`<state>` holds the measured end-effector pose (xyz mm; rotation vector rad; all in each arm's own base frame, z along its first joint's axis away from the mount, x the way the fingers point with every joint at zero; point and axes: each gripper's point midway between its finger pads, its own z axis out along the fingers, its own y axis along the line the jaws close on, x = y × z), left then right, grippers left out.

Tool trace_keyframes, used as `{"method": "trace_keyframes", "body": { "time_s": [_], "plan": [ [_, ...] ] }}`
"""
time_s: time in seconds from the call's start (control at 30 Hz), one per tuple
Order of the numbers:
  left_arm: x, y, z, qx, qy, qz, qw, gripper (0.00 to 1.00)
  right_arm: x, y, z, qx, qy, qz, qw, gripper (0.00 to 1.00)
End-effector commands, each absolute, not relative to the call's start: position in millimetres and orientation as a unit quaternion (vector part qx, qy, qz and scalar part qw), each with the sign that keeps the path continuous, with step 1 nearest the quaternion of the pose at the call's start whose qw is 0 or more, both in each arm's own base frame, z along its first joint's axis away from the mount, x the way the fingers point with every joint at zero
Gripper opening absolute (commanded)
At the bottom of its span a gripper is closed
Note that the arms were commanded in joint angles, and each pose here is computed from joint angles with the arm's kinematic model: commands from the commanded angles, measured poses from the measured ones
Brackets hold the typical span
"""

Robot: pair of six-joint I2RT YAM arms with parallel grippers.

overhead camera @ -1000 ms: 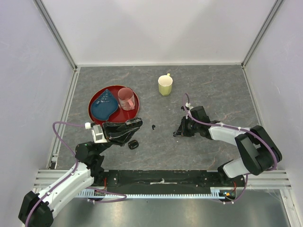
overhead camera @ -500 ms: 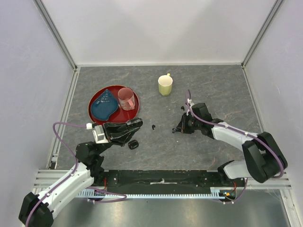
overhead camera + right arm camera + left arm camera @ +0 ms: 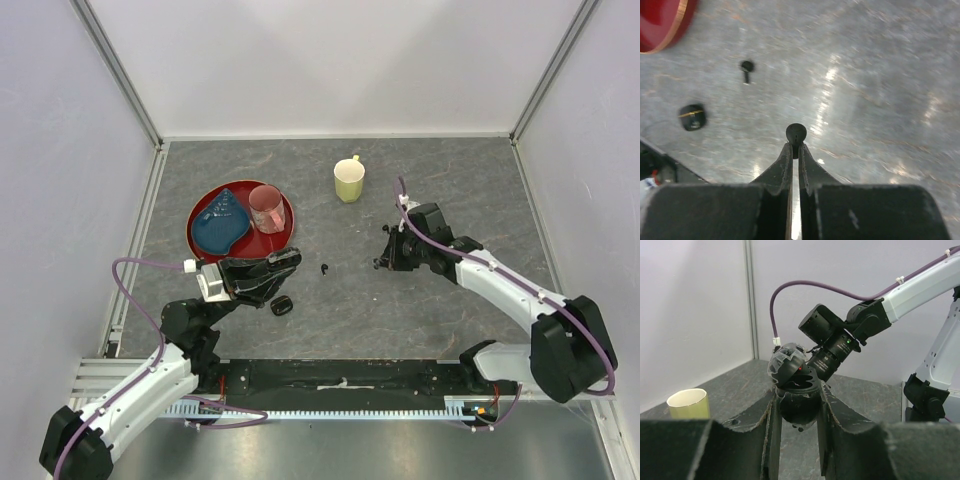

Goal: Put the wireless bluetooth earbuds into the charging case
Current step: Adjust the earbud at the center of the board.

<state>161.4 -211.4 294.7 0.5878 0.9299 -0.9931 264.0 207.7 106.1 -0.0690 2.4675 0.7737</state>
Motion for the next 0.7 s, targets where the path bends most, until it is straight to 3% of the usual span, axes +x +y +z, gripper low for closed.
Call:
{"method": "trace_keyframes", "body": {
  "time_s": [0.0, 0.1, 0.47, 0.67],
  "plan": [
    [163, -208, 308, 0.267, 0.405, -0.439, 0.757, 0.02, 258, 177, 83, -0.031, 0.946, 0.196, 0.255, 0.00],
    [162, -208, 310, 0.267, 0.401, -0.442, 0.757, 0.02, 254, 161, 67, -0.035, 0.959, 0.133, 0.249, 0.00],
    [159, -210, 315, 0.269, 0.392, -0.452, 0.754, 0.02, 252, 174, 27, -0.064, 0.969, 0.082, 0.226, 0.07],
    [160, -210, 315, 0.269, 0.395, -0.452, 0.753, 0.02, 253, 192, 26, -0.072, 0.966, 0.090, 0.233, 0.19]
  ]
}}
